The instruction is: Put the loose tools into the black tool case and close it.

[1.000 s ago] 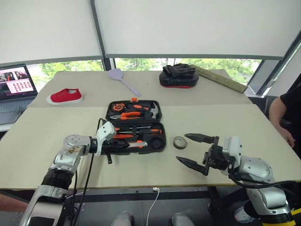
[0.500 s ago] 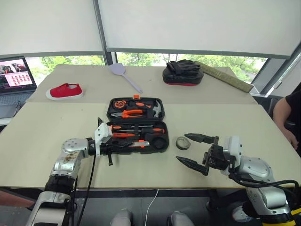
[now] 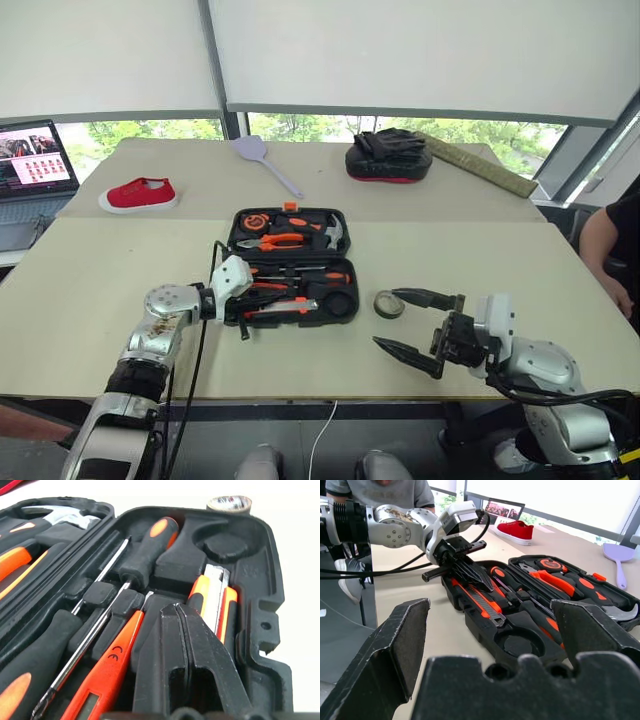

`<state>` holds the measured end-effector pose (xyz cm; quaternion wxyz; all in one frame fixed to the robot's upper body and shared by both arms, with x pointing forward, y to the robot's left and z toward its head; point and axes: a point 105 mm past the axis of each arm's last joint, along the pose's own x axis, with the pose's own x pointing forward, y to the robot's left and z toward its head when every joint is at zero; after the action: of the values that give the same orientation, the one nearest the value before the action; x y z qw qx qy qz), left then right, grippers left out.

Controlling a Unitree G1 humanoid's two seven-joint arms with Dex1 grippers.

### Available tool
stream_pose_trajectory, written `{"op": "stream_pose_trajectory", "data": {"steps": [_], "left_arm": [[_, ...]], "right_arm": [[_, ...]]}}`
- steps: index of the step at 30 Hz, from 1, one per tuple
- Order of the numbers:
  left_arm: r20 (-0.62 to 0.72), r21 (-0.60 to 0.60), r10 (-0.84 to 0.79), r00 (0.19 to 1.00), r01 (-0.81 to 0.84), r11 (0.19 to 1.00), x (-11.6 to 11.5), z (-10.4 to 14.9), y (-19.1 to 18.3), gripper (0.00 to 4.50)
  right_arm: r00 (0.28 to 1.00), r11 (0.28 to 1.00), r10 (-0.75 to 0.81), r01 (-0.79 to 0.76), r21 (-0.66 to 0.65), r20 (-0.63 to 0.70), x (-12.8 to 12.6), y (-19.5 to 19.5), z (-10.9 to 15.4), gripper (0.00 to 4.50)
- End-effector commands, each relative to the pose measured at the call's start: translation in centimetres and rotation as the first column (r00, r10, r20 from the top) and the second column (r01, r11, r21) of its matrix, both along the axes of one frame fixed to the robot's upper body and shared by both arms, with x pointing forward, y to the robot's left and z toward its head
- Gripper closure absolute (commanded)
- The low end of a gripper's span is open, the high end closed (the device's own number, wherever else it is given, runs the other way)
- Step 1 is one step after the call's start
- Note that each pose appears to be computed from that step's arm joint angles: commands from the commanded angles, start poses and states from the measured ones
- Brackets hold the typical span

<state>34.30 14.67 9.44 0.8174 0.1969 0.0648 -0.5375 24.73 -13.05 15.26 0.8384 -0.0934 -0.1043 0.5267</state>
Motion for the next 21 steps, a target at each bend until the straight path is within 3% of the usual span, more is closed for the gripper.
{"op": "stream_pose_trajectory", "data": {"steps": [1,7,11,13,14,17,21], "left_arm": [[-0.247,0.118,0.092,0.965,-0.064,0.991,-1.4,-6.0,0.9,4.45],[-0.282,0.066,0.065,0.957,-0.048,0.997,-2.0,-6.1,0.2,4.45],[-0.175,-0.052,0.039,0.984,-0.048,0.997,-1.7,-3.6,0.5,4.45],[-0.091,-0.156,0.064,0.994,-0.077,0.985,-1.1,-1.1,1.5,4.45],[-0.044,-0.208,0.064,0.997,-0.072,0.975,-1.2,0.2,1.9,3.94],[0.057,-0.325,0.082,0.995,-0.059,0.944,-1.8,3.9,3.6,3.09],[0.101,-0.331,0.151,0.983,-0.11,0.937,-3.7,6.2,6.7,1.7]], "right_arm": [[1.0,1.0,-0.004,0.003,0.019,0.028,-0.2,-0.1,1.0,0.0],[1.0,1.0,-0.004,0.004,0.02,0.029,-0.2,0.0,1.0,0.0],[0.999,1.0,-0.01,0.01,0.017,0.031,-0.1,-0.3,1.0,0.0],[0.999,1.0,-0.015,0.015,0.013,0.035,-0.1,-0.6,1.1,0.0],[0.999,1.0,-0.019,0.019,0.011,0.037,-0.2,-0.8,1.2,0.0],[0.999,1.0,-0.031,0.03,0.005,0.045,-0.2,-1.5,1.4,0.0],[0.998,0.998,-0.051,0.052,-0.018,0.038,-0.6,-2.9,1.1,0.0]]}}
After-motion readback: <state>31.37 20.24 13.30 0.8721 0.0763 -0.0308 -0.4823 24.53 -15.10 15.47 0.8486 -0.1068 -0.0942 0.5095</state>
